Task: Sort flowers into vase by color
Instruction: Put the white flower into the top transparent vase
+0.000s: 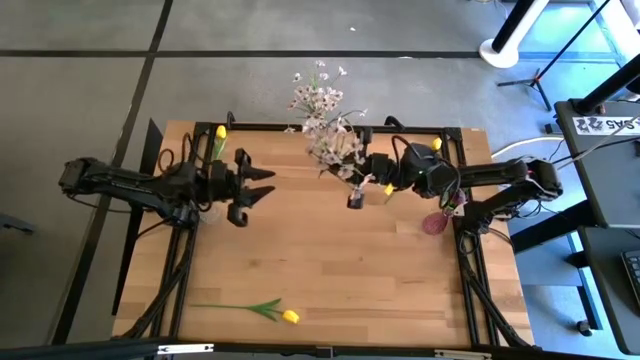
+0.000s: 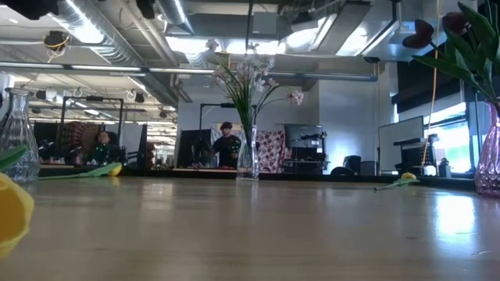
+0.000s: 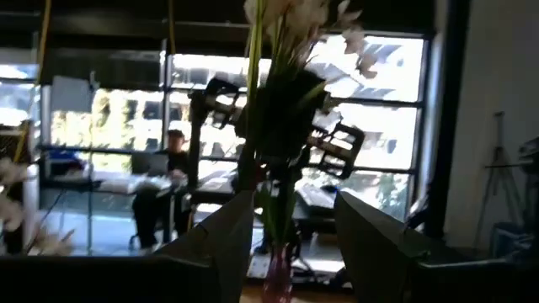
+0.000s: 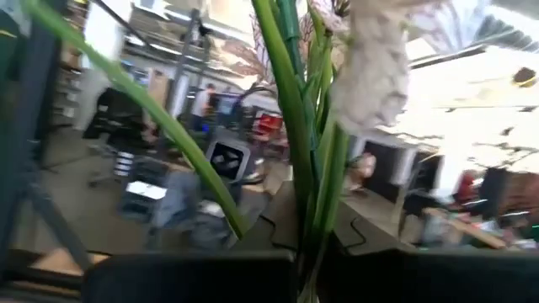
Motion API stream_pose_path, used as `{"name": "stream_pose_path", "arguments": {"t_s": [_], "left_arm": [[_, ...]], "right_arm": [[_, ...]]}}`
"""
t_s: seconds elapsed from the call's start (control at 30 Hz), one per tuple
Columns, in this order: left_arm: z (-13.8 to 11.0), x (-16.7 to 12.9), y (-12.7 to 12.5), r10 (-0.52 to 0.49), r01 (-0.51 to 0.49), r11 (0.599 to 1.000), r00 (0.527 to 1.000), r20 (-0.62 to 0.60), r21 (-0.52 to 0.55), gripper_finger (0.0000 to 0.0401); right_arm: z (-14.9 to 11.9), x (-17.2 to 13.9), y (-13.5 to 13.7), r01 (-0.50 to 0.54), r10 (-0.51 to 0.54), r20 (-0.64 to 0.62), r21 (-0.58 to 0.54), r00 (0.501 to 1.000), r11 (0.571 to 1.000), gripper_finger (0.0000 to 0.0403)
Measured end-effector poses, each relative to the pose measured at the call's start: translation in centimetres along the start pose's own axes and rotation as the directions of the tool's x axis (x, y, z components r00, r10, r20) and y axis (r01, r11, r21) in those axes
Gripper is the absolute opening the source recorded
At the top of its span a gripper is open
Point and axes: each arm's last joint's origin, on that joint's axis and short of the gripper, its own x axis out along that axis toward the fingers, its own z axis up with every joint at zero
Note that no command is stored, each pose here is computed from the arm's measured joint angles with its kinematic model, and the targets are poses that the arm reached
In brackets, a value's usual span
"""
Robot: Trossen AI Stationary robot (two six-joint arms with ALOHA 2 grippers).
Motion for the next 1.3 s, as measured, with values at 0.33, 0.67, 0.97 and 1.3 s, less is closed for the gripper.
{"name": "stream_pose_path", "arguments": {"t_s": [0.33, 0.67, 0.97, 1.3], "left_arm": [[-0.8, 0.5, 1.6, -0.008, 0.007, 1.0, 0.999, -0.052, -0.028, 0.0163], [-1.3, 0.9, 5.8, 0.15, -0.152, 0.988, 0.986, -0.077, -0.021, 0.0162], [-4.8, 2.5, 9.1, 0.215, -0.227, 0.973, 0.959, -0.187, -0.043, 0.0162], [-6.7, 2.3, 13.0, 0.378, -0.389, 0.921, 0.896, -0.235, -0.001, 0.0162]], "right_arm": [[0.2, -0.3, 0.1, -0.037, 0.038, -0.028, 0.049, 0.999, 0.998, 0.0006], [-0.1, -0.4, -0.7, 0.082, -0.08, -0.072, 0.02, 0.994, 0.996, 0.0006], [-5.5, -2.3, -3.2, 0.325, -0.305, -0.249, 0.043, 0.919, 0.945, 0.0006], [-10.6, -2.4, -9.7, 0.468, -0.437, -0.37, -0.006, 0.82, 0.884, 0.0006]]}}
